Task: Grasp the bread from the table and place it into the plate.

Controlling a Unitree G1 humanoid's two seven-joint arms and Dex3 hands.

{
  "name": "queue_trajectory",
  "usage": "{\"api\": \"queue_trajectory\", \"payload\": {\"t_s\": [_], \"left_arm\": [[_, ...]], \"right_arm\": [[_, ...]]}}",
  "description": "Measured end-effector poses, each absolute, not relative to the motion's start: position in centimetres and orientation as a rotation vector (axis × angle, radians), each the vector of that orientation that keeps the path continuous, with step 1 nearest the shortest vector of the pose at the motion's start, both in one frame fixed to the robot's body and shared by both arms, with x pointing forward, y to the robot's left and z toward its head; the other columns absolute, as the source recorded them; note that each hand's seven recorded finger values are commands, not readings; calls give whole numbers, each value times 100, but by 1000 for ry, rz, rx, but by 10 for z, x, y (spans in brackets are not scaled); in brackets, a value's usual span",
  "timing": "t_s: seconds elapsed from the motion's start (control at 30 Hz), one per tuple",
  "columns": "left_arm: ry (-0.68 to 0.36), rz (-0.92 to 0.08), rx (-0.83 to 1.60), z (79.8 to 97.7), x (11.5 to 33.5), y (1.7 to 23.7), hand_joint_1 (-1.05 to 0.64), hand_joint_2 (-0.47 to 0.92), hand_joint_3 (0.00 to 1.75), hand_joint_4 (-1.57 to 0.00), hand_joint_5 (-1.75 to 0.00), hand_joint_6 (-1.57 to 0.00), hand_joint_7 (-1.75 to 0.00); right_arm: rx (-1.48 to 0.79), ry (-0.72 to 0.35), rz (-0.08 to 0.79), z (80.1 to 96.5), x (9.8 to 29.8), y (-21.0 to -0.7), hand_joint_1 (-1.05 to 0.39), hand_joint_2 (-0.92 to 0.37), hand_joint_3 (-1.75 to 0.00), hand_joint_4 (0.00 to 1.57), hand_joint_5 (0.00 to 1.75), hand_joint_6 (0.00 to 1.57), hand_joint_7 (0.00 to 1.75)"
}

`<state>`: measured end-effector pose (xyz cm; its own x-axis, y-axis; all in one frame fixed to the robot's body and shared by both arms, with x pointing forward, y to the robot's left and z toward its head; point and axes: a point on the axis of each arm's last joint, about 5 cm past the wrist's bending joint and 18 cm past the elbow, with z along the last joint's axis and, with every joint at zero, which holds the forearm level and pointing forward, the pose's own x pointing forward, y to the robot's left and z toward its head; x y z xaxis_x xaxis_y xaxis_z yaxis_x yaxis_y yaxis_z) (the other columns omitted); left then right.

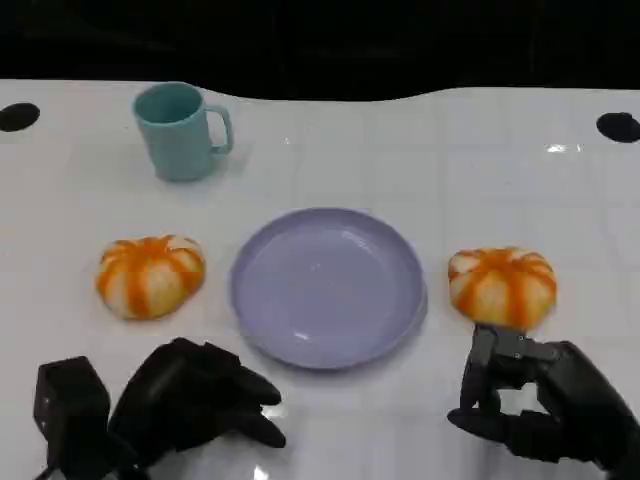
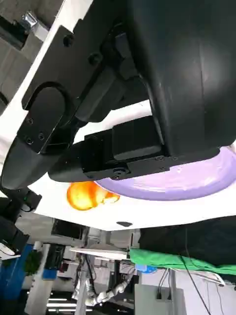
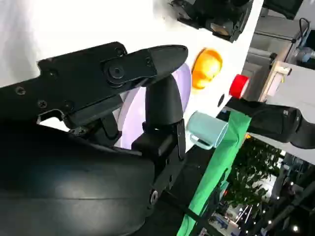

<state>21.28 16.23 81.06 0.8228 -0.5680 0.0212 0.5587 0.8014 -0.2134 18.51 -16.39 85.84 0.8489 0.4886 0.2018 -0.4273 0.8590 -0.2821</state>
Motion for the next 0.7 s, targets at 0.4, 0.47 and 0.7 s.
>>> {"api": "queue_trajectory", "payload": {"t_s": [0.4,0.47,0.7], "left_arm": [[44,-603,-213,811,213,163,-105,80,0,-157,-21,-155,-1],[44,-603,-213,811,213,163,-105,80,0,-157,-21,-155,0],[44,-604,-212,811,213,163,-105,79,0,-157,-21,-155,0]], "right_arm": [[-236,-274,490,858,185,-164,-36,-92,-9,82,175,65,175],[-237,-273,490,858,185,-164,-35,-92,-9,82,175,65,175],[-237,-274,491,858,186,-164,-35,-92,-8,82,175,65,175]]}}
